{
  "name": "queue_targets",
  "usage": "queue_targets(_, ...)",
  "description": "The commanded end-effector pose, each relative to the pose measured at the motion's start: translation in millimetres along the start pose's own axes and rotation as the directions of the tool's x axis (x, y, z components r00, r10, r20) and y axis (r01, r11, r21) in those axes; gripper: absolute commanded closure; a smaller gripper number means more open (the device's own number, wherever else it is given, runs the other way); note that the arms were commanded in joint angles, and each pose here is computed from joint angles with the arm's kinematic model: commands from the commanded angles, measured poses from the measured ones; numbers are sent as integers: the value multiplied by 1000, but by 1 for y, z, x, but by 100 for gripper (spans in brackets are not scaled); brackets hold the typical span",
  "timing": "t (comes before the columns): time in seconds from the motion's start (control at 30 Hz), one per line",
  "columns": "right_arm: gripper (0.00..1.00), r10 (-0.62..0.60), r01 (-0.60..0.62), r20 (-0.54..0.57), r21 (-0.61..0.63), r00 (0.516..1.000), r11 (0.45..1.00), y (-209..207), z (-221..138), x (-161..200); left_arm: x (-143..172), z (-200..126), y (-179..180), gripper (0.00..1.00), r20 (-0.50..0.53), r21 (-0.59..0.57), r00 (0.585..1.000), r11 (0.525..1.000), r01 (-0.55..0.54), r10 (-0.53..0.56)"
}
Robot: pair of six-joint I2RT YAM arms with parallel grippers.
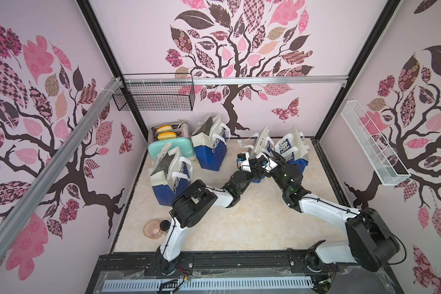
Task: Open the takeout bag
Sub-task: Open the takeout bag at the center of the board.
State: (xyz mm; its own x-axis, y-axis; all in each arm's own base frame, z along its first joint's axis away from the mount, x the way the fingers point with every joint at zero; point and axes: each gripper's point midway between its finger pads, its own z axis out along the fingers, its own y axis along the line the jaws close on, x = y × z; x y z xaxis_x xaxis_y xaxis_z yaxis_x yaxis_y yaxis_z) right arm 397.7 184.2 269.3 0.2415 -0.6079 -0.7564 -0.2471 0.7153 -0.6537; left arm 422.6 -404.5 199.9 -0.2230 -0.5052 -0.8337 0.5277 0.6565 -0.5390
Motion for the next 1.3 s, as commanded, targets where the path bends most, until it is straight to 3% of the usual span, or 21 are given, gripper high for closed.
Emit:
queue_targets(0.0, 27, 1, -3, 41, 65, 999, 998, -21, 2, -21, 0, 4, 5, 47, 17, -35, 1000, 999, -19, 19)
queue_targets(0.17, 27, -7, 5, 40, 57, 999, 998, -19, 2, -19, -2, 6, 6, 59, 38, -51, 999, 999, -16, 18)
queue_targets(0.5, 27, -57, 54, 62, 51, 996, 997, -12, 12, -26, -13, 7, 2, 100, 75, -63, 996, 997, -45, 49)
queue_targets(1.27, 28, -167, 165, 93, 33, 982, 986, 27, 44, -44, -20, -3, -3, 100, 81, -78, 988, 989, -123, 129)
